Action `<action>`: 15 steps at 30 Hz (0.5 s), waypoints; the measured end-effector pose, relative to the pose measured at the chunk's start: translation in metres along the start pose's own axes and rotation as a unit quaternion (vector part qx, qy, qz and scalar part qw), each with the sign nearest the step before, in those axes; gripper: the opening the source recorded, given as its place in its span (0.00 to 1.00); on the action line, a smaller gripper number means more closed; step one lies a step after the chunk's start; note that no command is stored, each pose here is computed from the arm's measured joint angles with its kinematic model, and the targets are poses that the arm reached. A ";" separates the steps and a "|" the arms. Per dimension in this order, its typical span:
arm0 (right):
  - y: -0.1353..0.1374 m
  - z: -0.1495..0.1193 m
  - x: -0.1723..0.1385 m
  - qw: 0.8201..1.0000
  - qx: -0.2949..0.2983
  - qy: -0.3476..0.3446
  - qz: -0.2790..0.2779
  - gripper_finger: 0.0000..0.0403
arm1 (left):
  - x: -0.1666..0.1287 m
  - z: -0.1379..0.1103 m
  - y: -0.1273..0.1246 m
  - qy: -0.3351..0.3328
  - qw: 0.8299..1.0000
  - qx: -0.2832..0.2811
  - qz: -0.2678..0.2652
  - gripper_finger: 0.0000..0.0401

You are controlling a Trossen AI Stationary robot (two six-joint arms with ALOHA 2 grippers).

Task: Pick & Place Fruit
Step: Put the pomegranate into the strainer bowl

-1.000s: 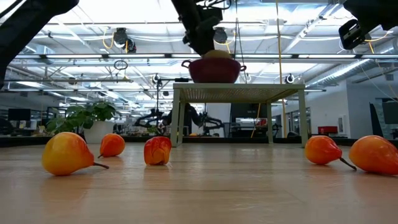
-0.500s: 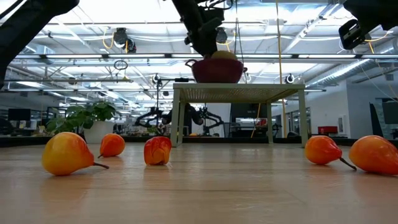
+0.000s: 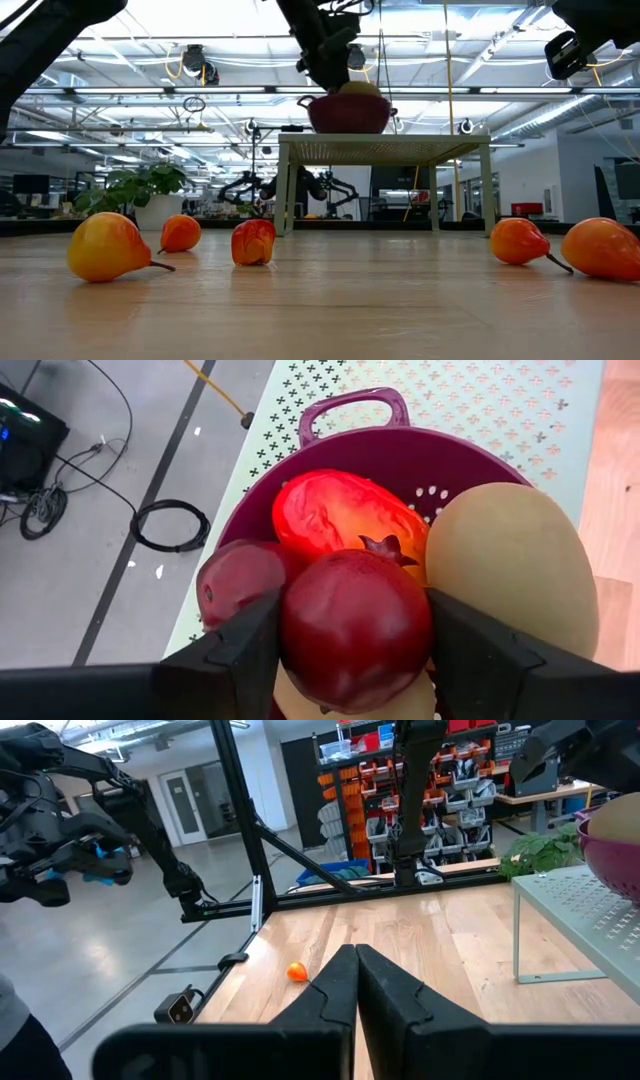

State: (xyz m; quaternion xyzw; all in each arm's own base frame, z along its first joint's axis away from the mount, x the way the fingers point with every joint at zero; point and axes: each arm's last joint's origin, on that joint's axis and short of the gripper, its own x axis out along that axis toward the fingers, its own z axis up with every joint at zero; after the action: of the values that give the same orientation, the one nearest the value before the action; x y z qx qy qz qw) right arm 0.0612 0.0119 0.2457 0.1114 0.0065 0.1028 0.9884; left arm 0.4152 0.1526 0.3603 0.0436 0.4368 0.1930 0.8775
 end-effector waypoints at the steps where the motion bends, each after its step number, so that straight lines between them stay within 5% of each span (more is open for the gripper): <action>1: 0.000 0.000 0.000 1.000 0.000 0.000 0.000 0.01 | 0.000 0.000 0.000 0.000 1.000 0.000 0.000 0.57; 15: 0.000 0.000 0.000 1.000 0.000 0.000 0.000 0.01 | -0.013 -0.001 0.002 0.006 1.000 0.006 0.030 0.72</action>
State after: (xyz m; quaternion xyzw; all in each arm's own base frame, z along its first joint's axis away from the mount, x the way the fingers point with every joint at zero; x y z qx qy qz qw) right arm 0.0612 0.0119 0.2457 0.1114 0.0066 0.1029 0.9884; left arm 0.4069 0.1493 0.3697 0.0604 0.4415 0.2170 0.8685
